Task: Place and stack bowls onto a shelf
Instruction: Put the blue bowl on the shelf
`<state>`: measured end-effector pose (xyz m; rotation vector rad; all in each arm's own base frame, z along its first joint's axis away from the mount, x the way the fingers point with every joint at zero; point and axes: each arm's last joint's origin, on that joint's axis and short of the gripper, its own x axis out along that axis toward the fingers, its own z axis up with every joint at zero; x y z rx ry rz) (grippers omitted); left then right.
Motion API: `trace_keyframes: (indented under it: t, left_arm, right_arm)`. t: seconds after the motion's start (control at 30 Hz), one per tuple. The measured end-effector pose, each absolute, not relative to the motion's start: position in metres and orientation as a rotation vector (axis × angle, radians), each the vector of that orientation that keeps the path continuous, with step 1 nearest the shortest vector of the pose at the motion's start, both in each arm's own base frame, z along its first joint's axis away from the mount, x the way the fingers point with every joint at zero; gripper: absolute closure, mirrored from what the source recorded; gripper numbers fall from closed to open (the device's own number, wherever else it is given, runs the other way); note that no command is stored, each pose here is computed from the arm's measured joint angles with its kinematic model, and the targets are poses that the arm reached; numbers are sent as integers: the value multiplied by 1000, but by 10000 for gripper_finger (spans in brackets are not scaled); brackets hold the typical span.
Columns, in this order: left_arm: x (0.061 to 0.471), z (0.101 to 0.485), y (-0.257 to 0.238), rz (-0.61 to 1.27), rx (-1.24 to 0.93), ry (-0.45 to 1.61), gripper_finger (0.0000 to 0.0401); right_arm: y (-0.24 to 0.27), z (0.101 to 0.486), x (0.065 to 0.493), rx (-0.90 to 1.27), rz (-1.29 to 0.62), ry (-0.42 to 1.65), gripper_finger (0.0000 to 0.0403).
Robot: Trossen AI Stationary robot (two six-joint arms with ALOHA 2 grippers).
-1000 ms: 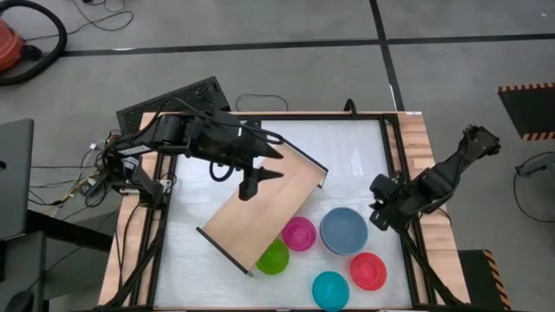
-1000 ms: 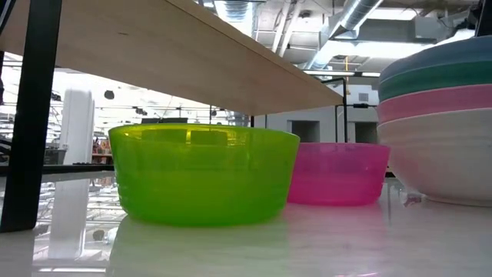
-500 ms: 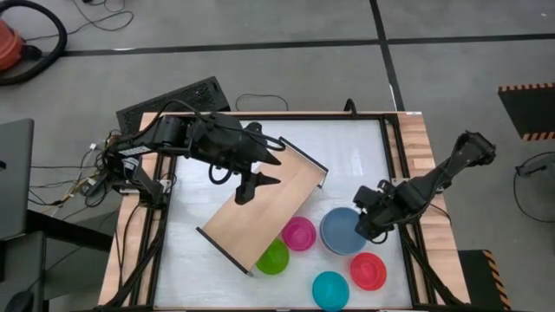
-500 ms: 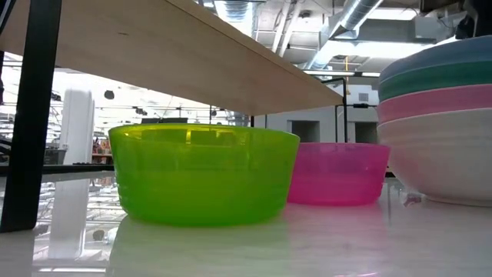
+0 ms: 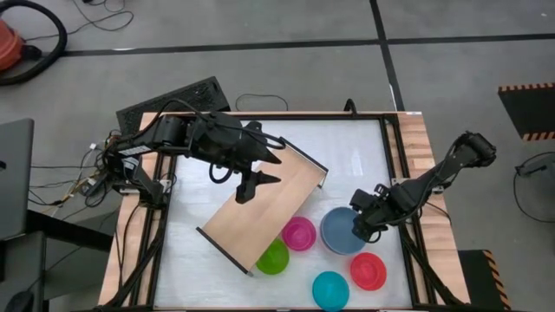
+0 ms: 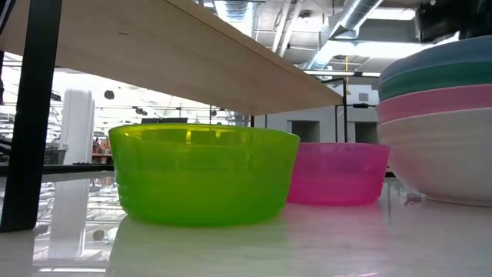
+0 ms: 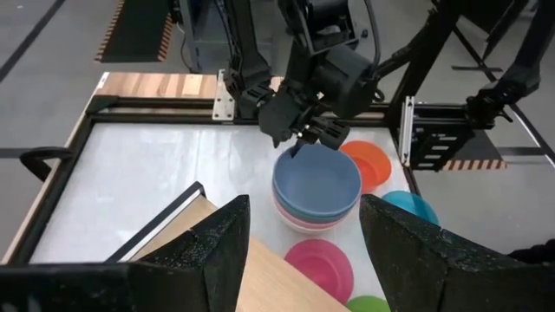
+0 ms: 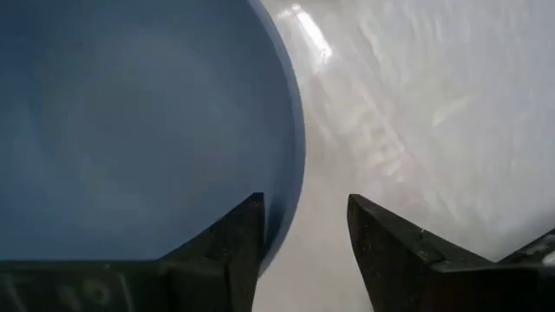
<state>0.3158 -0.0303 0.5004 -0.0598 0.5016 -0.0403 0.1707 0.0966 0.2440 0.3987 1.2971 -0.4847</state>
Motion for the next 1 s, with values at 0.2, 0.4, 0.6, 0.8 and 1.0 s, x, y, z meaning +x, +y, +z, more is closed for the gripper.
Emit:
trace_keyframes:
  t: [0.2, 0.4, 0.6, 0.8, 1.0]
  left_arm:
    - [316, 501, -30, -40, -60, 500, 197]
    - [316, 501, -30, -38, -67, 500, 197]
    - [316, 501, -30, -31, -65, 500, 197]
    - [316, 500, -29, -10, -50, 499, 197]
    - [316, 500, -29, -14, -23, 498, 197]
  right_arm:
    - [95, 247, 168, 407, -478, 1288, 292]
    - [94, 251, 167, 437, -460, 1288, 377]
    - [91, 260, 166, 466, -451, 1263, 377]
    - [82, 274, 166, 517, -441, 1211, 376]
    - [73, 290, 164, 590, -435, 1145, 376]
